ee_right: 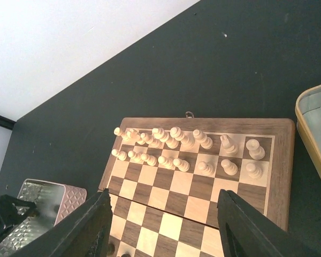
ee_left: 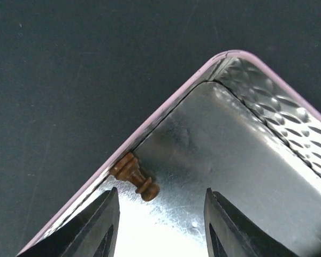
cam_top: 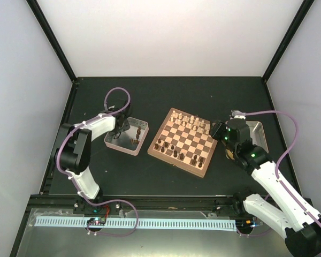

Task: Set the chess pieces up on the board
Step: Pick up the chess piece from the storage box.

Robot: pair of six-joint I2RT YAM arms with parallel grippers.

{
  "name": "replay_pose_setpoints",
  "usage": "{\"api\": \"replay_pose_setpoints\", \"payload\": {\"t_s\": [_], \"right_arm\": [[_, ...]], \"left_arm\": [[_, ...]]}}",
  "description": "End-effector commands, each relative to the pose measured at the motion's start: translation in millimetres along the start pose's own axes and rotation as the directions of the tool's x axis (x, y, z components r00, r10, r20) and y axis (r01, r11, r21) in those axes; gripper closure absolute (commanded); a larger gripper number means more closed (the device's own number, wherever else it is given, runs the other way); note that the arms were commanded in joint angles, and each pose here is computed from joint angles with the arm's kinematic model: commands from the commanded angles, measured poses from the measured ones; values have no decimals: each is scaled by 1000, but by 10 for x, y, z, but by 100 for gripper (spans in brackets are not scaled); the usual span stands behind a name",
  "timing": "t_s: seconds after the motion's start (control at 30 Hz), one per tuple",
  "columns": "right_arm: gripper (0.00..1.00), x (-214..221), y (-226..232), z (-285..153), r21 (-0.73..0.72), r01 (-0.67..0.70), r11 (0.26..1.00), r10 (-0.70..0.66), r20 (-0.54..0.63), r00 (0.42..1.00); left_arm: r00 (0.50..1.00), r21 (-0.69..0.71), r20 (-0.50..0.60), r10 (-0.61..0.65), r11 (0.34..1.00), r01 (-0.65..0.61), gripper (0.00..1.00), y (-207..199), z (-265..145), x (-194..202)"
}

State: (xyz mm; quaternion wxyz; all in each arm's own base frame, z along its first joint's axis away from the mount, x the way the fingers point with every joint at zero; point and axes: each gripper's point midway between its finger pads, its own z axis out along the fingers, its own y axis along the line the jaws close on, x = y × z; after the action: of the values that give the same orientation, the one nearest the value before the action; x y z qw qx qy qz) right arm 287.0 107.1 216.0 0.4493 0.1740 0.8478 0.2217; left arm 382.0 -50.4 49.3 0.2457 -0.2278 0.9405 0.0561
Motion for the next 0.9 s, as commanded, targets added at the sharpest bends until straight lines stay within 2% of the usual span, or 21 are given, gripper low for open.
{"api": "replay_pose_setpoints", "payload": {"t_s": [0.0, 0.13, 0.37, 0.6, 0.73, 0.87], "right_arm": [[44, -54, 56, -21, -26, 25, 999, -25, 17, 1000], [45, -101, 69, -45, -31, 29, 999, -28, 40, 999], [45, -127, 97, -22, -30, 55, 998, -54, 43, 998], [45, -166, 138, -34, -35, 64, 997, -62, 45, 997], [45, -190, 146, -69, -39, 64, 997, -62, 54, 997], [45, -223, 157, -93, -39, 67, 997, -65, 64, 996]], "left_arm": [[997, -14, 9, -70, 997, 71, 54, -33, 173, -23], [995, -27, -13, -101, 995, 101, 54, -14, 230, 51], [991, -82, 12, -133, 988, 133, 54, 75, 233, -3], [988, -122, 11, -151, 981, 152, 60, 129, 255, -30], [987, -120, 15, -158, 980, 159, 69, 138, 262, -52], [988, -112, 13, -156, 981, 156, 84, 143, 266, -72]]}}
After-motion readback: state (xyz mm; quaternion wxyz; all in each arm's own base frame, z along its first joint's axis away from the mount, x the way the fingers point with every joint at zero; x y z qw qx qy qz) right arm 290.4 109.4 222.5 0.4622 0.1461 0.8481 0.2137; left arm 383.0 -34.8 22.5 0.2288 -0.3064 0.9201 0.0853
